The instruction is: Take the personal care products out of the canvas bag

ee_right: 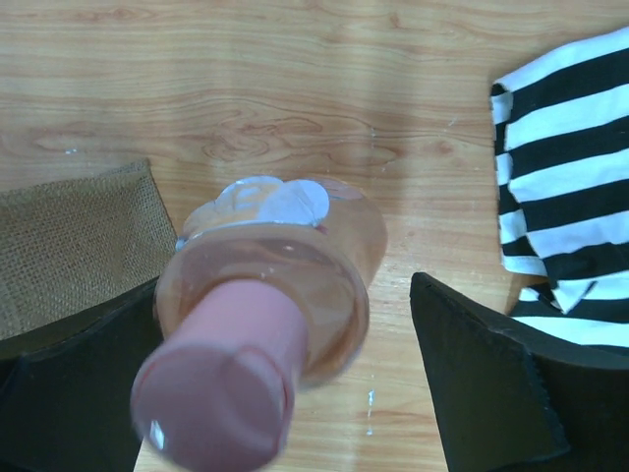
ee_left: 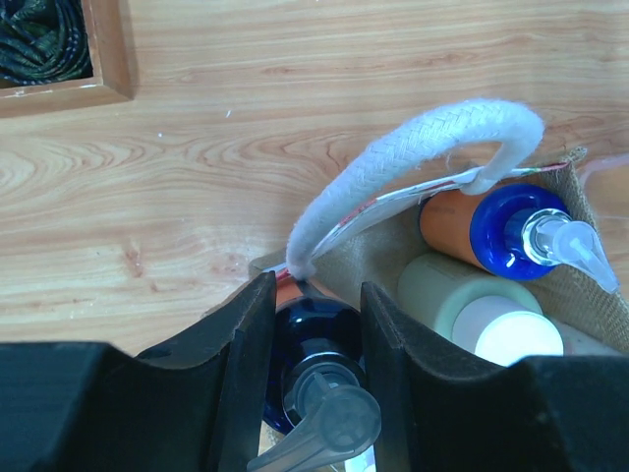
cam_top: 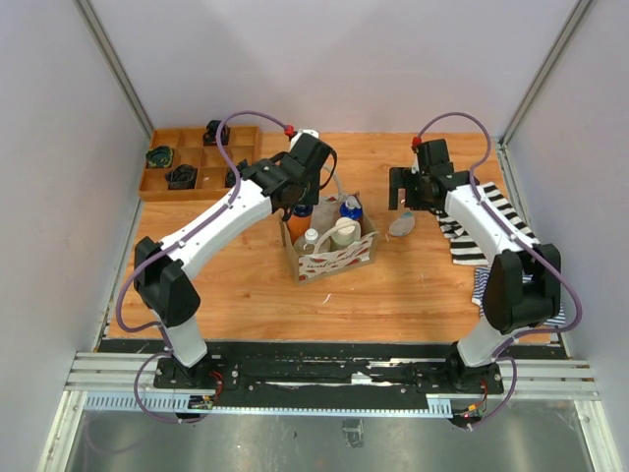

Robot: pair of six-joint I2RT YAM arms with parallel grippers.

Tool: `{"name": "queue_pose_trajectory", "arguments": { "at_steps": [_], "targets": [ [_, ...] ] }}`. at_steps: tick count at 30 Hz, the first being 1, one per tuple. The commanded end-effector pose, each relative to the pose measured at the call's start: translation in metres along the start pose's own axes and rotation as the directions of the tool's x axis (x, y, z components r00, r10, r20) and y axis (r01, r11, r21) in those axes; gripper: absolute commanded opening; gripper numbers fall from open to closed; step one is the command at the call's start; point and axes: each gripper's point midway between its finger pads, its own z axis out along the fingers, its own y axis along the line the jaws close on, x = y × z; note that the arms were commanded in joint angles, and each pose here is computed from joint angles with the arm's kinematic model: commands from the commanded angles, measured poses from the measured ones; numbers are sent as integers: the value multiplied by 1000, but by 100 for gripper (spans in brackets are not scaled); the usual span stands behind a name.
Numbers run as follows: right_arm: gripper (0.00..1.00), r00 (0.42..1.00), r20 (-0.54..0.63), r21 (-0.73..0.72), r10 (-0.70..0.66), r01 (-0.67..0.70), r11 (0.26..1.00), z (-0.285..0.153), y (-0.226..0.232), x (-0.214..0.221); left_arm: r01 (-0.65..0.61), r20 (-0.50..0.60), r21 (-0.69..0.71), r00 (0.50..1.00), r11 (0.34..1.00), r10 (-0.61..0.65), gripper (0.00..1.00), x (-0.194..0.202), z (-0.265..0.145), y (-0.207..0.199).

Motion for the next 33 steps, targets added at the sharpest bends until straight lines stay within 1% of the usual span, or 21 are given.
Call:
{"name": "queue_pose_trajectory", "arguments": {
  "at_steps": [1,4,7,10,11,12,15,18,21,23,28,33],
  "targets": [
    [98,993,105,40,-52,48,998,-41,3,-18,6,86,-9,996,1000,-5,1,-31,-21,8],
    [98,973,186,55,-138,130,990,-72,22,-31,8,93,-11,996,1000,-7,1,-34,-23,10],
    [99,947,233,64,-221,212,975,-96,42,-37,16,99,-7,995,1000,-15,0,-36,-25,12],
    [99,937,250,-74,-243,269,960,-104,73,-35,20,104,-5,994,1000,-19,0,-38,-27,13],
    [99,936,252,-128,-247,286,950,-105,84,-34,23,108,-2,994,1000,-22,1,-39,-28,13],
    [99,935,250,-151,-251,293,944,-104,90,-33,26,112,3,993,1000,-26,0,-41,-30,13],
    [98,938,227,-182,-261,305,935,-93,99,-29,38,133,10,990,999,-39,1,-51,-38,13],
    [98,941,205,-249,-270,317,915,-81,114,-25,68,183,13,981,998,-70,1,-71,-53,16],
    [99,944,183,-347,-275,324,880,-72,133,-17,99,238,17,966,995,-100,1,-92,-72,23],
    [100,944,182,-380,-275,325,866,-71,141,-15,111,269,22,957,994,-112,1,-107,-85,27],
    [100,923,235,-398,-305,378,836,-74,158,-17,136,334,-7,934,991,-126,1,-132,-115,43],
    [99,908,253,-394,-335,413,821,-73,167,-21,170,364,5,918,985,-160,1,-138,-133,57]
  ]
}}
